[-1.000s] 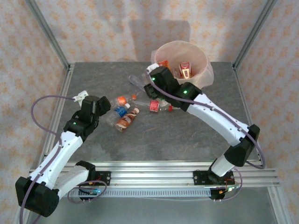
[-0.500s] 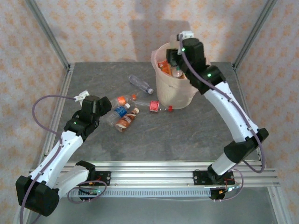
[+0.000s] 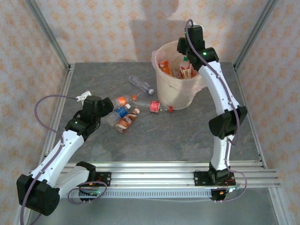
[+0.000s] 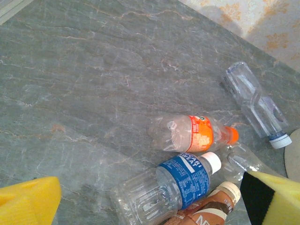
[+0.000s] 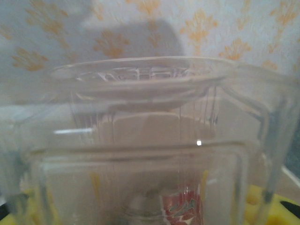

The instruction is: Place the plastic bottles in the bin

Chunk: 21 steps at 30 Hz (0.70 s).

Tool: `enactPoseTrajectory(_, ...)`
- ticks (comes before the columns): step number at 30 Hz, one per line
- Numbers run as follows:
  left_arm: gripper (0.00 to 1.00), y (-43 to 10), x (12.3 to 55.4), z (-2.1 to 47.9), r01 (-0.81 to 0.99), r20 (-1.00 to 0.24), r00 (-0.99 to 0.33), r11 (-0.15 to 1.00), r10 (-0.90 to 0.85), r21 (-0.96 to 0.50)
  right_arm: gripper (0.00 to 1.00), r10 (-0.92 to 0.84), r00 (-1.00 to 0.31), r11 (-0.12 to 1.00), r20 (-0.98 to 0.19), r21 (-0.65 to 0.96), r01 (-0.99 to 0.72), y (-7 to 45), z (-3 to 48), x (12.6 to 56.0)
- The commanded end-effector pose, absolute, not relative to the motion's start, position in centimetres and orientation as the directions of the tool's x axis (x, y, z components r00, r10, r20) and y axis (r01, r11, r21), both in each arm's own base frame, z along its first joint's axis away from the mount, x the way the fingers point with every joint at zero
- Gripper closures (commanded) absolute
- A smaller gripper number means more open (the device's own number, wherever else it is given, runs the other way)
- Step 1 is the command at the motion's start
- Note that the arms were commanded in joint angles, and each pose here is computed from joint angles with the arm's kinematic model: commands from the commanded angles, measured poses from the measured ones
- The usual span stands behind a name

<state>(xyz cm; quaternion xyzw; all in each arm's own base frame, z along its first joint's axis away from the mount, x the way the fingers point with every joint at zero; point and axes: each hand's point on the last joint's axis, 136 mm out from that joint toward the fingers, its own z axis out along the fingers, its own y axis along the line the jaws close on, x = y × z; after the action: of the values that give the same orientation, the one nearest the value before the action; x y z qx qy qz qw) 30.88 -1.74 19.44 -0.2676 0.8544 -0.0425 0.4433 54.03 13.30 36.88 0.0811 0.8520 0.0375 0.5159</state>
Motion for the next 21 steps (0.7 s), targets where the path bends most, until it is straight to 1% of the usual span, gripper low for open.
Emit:
enactPoseTrajectory(1,0.0,-2.3,31.5,20.6,-0.387,-0.75,-0.456,0.865,-0.479,-0.318,0.98,0.18,-0.538,0.983,-0.823,0.133,0.127,12.5,35.2,53.2)
enactPoseTrajectory(8,0.0,-2.4,31.6,20.5,-0.385,-0.749,-0.46,0.867,-0.477,-0.315,0.96,0.123,-0.635,0.991,-0.763,0.062,0.117,12.2,31.4,52.2)
enactPoseTrajectory(12,0.0,-2.5,31.7,20.5,-0.382,-0.747,-0.463,0.868,-0.476,-0.317,0.91,0.092,-0.651,0.993,-0.753,0.021,0.116,11.6,30.4,51.6)
enactPoseTrajectory(20,0.0,-2.6,31.8,20.2,-0.382,-0.742,-0.469,0.867,-0.479,-0.319,0.85,0.033,-0.69,0.989,-0.723,-0.077,0.128,10.5,27.8,51.2)
enactPoseTrajectory(21,0.0,-2.6,31.7,20.3,-0.382,-0.742,-0.468,0.867,-0.48,-0.32,0.82,0.029,-0.694,0.989,-0.719,-0.081,0.125,10.6,27.6,51.2)
